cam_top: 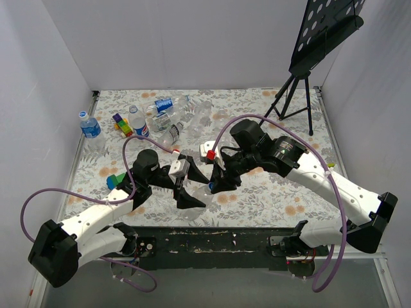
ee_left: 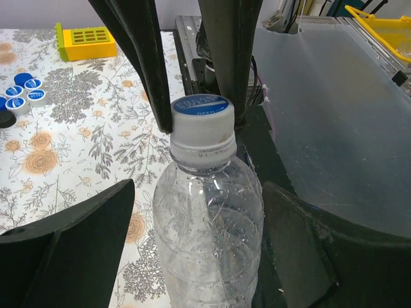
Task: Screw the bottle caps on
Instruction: Screw the bottle cap onto the plastic bottle.
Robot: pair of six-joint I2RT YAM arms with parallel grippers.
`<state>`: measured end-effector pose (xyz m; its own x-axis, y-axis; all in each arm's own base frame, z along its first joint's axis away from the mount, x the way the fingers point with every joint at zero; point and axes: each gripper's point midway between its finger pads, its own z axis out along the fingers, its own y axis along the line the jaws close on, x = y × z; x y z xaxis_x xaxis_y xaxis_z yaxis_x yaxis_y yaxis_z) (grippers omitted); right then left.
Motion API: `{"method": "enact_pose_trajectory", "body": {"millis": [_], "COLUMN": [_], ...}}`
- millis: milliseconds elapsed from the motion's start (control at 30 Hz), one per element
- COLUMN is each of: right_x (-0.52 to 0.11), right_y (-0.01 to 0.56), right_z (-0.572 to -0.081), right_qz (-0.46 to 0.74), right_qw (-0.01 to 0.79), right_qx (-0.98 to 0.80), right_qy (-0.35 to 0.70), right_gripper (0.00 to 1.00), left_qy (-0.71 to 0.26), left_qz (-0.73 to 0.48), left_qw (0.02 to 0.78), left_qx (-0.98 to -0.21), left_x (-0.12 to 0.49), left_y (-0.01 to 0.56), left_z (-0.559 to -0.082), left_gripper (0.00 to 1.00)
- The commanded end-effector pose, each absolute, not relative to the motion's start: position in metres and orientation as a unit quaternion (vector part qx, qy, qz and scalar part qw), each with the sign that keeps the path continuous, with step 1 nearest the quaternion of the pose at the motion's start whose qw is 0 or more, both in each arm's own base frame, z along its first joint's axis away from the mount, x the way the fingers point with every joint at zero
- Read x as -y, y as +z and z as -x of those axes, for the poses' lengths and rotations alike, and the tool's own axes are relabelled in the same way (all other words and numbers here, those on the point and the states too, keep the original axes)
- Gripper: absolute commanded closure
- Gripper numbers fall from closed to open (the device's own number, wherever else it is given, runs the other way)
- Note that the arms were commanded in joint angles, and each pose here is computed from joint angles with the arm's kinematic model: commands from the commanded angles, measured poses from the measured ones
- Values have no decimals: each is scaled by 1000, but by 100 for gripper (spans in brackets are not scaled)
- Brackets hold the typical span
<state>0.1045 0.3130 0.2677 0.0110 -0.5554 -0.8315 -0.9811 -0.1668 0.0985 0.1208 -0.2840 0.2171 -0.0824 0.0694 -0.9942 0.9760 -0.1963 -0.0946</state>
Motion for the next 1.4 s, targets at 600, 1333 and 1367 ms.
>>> {"method": "enact_pose_trajectory", "body": {"millis": [600,1333,1367], "right_x": [-316,-320,-322], "right_y": [263,263,268], "right_z": [-150,-211,-210], "right_qz": [576,295,299], "right_qw": [291,347,355], "right_qx": [-699,-854,-845], "right_qy": [307,252,264], "right_gripper": [99,94,87], "left_qy": [-466,-175,-173], "left_qz": [-479,-368,-357], "left_qw": [501,656,657], "left_qx": [-550,-636,-641], "left_x": [284,240,239], "left_y": [225,216,217], "left_z": [-173,-248,-250], "left_gripper": [60,76,77]}}
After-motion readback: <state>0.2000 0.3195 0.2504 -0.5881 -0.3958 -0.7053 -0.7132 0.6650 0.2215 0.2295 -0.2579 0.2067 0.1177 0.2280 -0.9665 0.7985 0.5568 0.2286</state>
